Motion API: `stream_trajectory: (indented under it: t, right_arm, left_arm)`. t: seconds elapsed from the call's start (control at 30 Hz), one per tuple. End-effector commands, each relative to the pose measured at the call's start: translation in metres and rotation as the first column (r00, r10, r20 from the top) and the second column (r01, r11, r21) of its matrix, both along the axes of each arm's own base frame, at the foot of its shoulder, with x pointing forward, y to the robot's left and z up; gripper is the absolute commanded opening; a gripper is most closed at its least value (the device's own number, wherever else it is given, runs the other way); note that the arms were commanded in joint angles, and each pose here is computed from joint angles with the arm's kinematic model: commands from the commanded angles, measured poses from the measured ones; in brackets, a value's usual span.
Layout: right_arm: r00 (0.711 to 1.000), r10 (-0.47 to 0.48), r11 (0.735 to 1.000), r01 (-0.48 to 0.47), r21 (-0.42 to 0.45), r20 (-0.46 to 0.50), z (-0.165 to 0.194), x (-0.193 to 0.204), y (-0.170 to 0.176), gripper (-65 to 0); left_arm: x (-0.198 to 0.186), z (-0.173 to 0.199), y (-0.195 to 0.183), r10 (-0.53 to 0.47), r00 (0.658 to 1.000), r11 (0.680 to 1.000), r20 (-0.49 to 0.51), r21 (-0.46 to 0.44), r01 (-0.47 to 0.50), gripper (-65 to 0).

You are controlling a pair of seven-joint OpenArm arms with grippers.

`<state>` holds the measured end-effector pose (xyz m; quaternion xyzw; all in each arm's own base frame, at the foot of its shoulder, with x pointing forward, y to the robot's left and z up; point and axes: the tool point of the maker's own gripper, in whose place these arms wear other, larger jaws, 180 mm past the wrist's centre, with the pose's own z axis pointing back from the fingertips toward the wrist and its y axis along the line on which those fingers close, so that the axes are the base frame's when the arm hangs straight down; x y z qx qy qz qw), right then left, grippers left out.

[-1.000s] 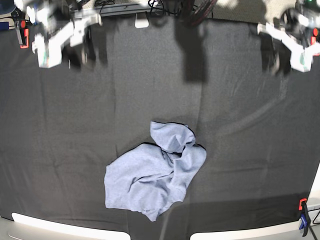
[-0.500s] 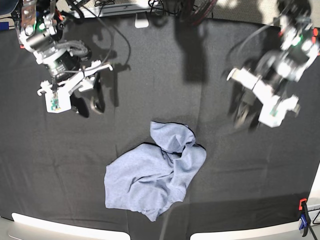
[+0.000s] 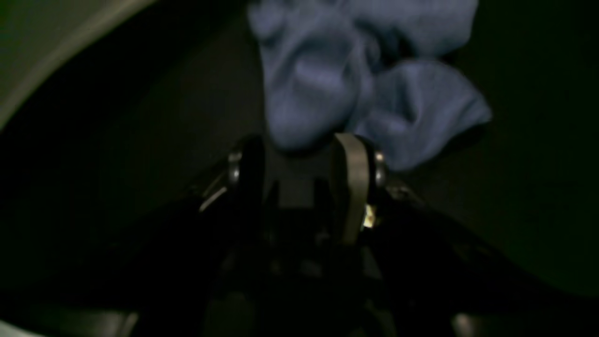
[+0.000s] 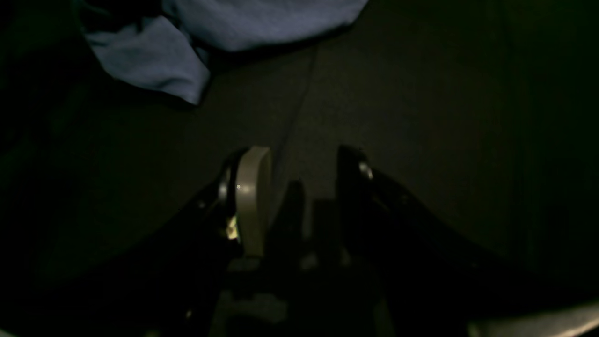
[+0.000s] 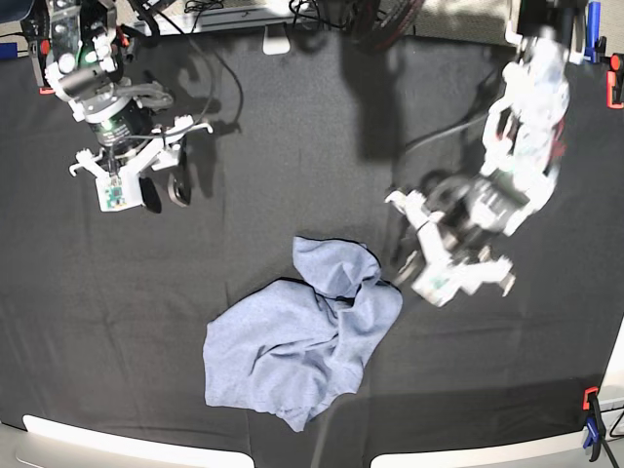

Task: Layout the t-shirt on the table in an organized manner, then fold the t-shirt properly
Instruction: 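Move the left gripper down to the crumpled blue t-shirt, then grasp the shirt edge with the left gripper and drag it outward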

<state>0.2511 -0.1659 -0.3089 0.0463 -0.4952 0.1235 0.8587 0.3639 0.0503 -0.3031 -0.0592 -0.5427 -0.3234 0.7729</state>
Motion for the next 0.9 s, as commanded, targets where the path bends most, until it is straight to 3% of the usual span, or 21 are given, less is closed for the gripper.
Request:
stream_trajectory:
  t: [0.0,0.17,0.33,0.63,0.87]
  right_arm:
    - [0.999,0.006,1.0,-0.006,0.0,0.041,0.01,0.004,0.0,-41.4]
    - [0.999,-0.003,1.0,0.003,0.007,0.035,0.007,0.004,0.0,-41.4]
    - [0.999,-0.022,0.999,0.02,0.037,0.038,0.007,0.004,0.004,-41.4]
    - [0.999,-0.026,1.0,0.025,0.016,0.042,0.007,0.006,0.003,-41.4]
    - [0.999,-0.026,1.0,0.026,-0.009,0.032,0.004,0.005,0.0,-41.4]
  left_arm:
    - [0.009,0.019,-0.005,-0.015,0.998,1.0,0.064,-0.008,0.015,-43.4]
    - [0.018,0.021,-0.031,-0.093,0.993,0.996,0.074,0.022,0.092,-43.5]
    - [0.037,0.007,-0.034,-0.09,0.995,0.995,0.038,0.047,0.088,-43.5]
    - [0.045,-0.002,-0.083,-0.104,0.994,0.993,-0.018,-0.06,0.103,-43.5]
    - [0.068,-0.029,-0.068,-0.059,0.995,0.997,-0.082,0.046,0.063,-43.5]
